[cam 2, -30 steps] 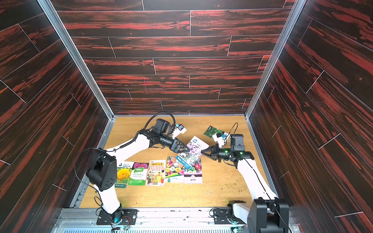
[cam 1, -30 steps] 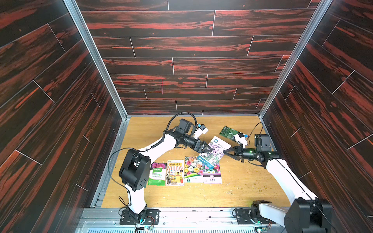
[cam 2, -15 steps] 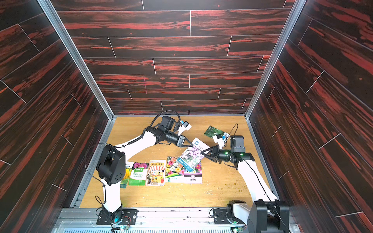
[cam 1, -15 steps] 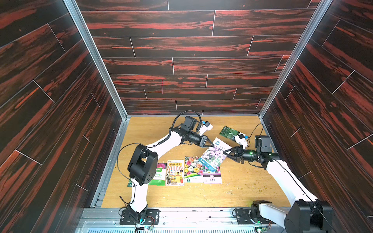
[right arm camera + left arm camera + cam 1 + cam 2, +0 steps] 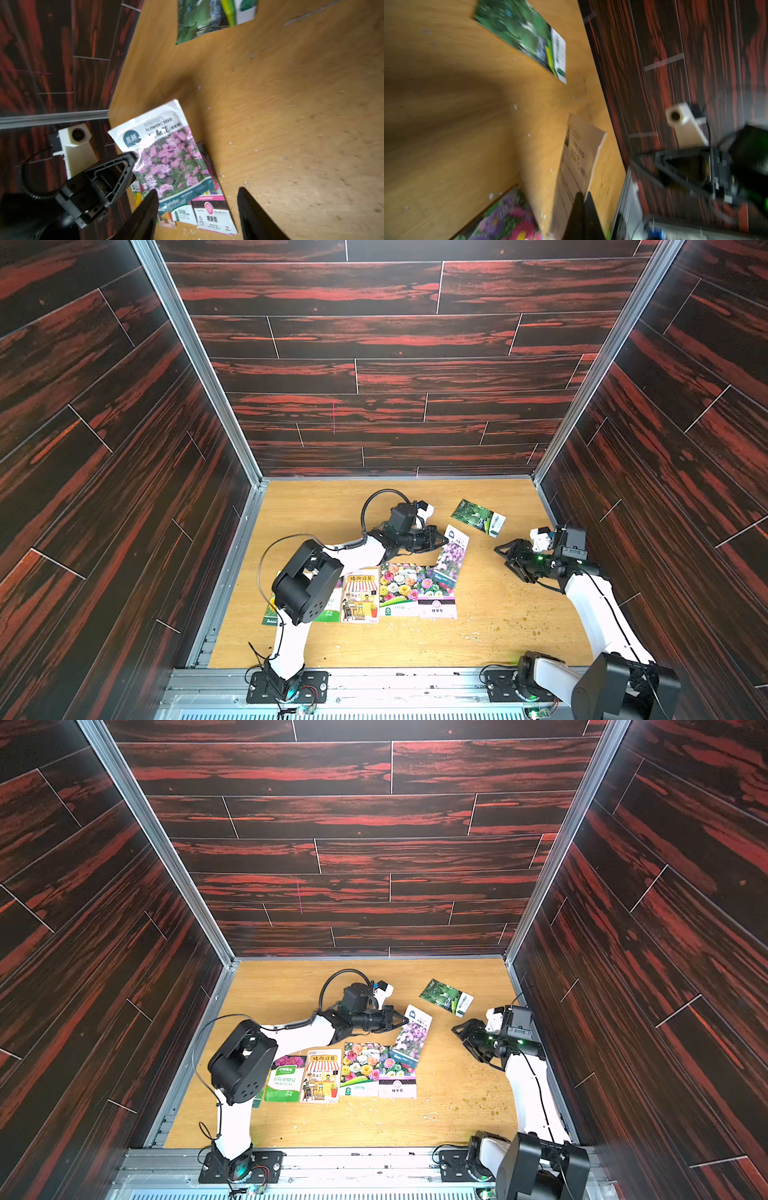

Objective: Arrange the seed packets in a row
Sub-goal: Place the seed packet at the center of the board.

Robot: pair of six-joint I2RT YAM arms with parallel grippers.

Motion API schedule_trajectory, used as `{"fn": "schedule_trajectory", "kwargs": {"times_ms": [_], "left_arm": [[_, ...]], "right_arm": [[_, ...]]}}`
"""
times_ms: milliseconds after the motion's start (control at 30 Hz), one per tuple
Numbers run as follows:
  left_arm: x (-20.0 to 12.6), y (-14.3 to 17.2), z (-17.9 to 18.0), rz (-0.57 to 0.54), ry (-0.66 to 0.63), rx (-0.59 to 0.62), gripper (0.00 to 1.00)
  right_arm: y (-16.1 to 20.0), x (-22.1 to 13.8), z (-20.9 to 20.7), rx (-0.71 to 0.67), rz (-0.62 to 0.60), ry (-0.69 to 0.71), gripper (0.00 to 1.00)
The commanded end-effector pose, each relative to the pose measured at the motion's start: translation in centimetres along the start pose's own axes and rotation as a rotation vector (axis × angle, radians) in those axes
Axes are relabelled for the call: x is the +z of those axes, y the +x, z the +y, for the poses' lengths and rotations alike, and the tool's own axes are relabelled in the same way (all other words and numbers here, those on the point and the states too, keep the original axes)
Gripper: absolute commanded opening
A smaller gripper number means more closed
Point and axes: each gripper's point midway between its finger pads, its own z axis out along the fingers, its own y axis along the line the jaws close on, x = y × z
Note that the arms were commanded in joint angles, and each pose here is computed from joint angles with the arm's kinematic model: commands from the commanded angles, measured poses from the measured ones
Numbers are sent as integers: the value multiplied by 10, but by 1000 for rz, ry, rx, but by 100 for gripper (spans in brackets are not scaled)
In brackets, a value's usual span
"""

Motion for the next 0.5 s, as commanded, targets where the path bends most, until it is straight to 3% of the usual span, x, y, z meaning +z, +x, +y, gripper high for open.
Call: {"fn": "schedule_trajectory", "kwargs": {"times_ms": [0, 167, 467], "left_arm": [[15, -14, -11, -184, -9, -90, 0], [22, -9, -23, -265, -21, -167, 0], [44, 53, -13, -208, -137, -295, 0]], "right_arm": [[4, 3, -17, 24, -2, 64, 62], [6, 10, -23, 30, 10, 66, 62], [8, 22, -32, 54, 26, 68, 62]]}}
